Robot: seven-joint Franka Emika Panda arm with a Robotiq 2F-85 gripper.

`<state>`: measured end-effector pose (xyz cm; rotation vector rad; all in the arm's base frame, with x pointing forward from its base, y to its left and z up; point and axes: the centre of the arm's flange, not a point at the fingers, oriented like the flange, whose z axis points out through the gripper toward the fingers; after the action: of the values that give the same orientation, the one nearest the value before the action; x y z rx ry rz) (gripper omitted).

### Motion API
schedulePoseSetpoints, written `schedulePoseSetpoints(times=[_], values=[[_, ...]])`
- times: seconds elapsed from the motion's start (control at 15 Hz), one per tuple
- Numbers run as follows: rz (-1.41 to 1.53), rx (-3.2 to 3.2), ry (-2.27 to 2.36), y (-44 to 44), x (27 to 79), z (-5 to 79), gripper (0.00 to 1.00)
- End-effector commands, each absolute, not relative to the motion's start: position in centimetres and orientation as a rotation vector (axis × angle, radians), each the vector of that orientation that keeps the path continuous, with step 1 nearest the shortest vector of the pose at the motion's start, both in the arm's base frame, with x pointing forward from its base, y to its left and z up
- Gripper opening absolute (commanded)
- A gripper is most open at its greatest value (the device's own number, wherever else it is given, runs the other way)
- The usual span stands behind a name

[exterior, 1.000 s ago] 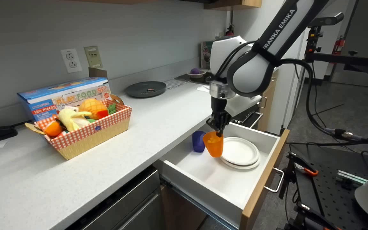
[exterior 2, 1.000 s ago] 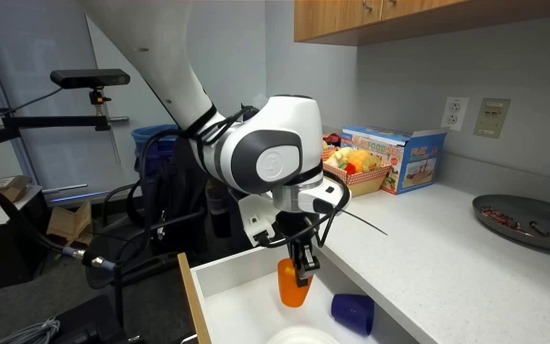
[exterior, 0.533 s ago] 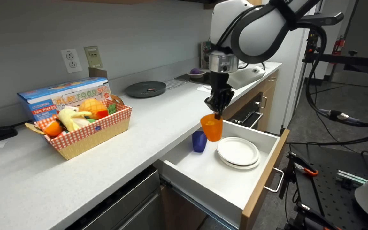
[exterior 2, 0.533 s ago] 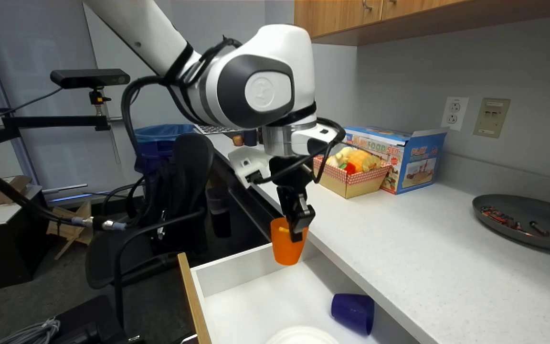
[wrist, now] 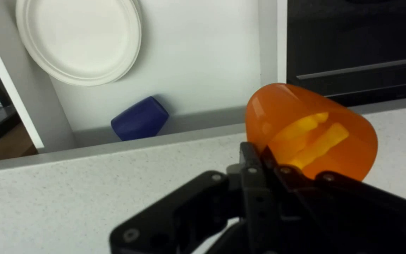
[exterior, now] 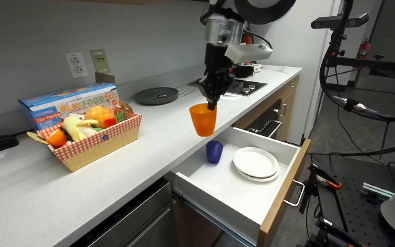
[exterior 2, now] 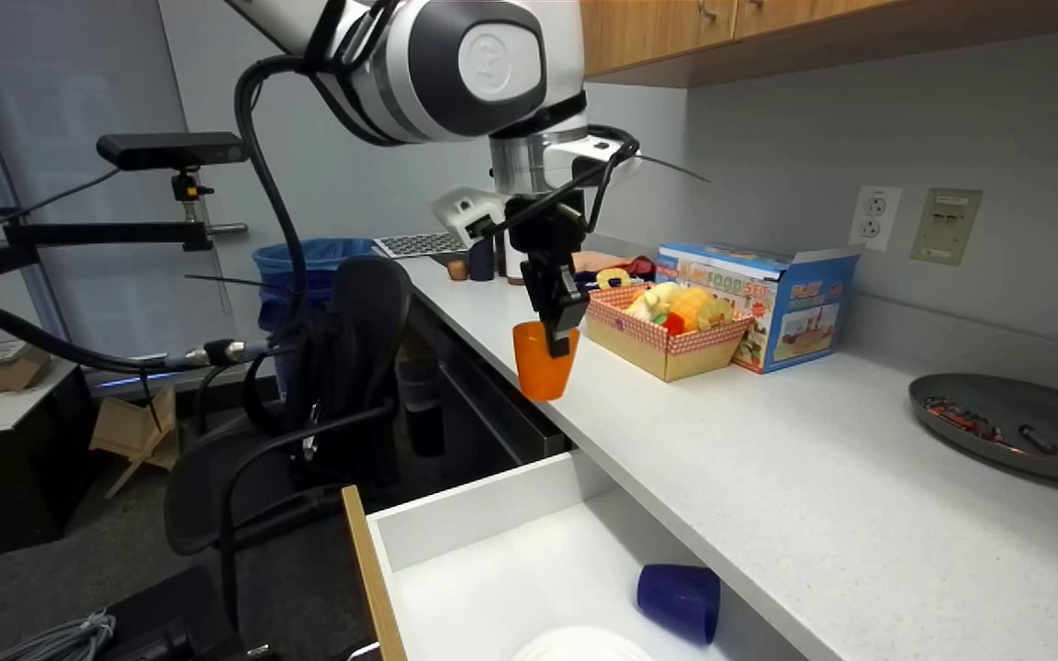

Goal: Open the top drawer of the kitchen unit,remove the orange cup and close it

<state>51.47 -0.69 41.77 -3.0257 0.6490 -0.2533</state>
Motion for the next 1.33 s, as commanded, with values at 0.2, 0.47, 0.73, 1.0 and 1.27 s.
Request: schedulePoseSetpoints(times=[0.2,0.47,0.73,1.0,1.27], values=[[-0.285,-2.938,0.763,0.7,58.8,41.0,0.01],[-0.356,-2.888,0.825,1.0,60.4,39.2,0.01],[-0.401,-2.844,0.898,1.2,61.3,37.6,0.01],[-0.429,-2.82,0.96,1.4,61.5,35.7,0.01],[-0.419,-2.818,0.997,1.4,61.9,34.2,0.01]])
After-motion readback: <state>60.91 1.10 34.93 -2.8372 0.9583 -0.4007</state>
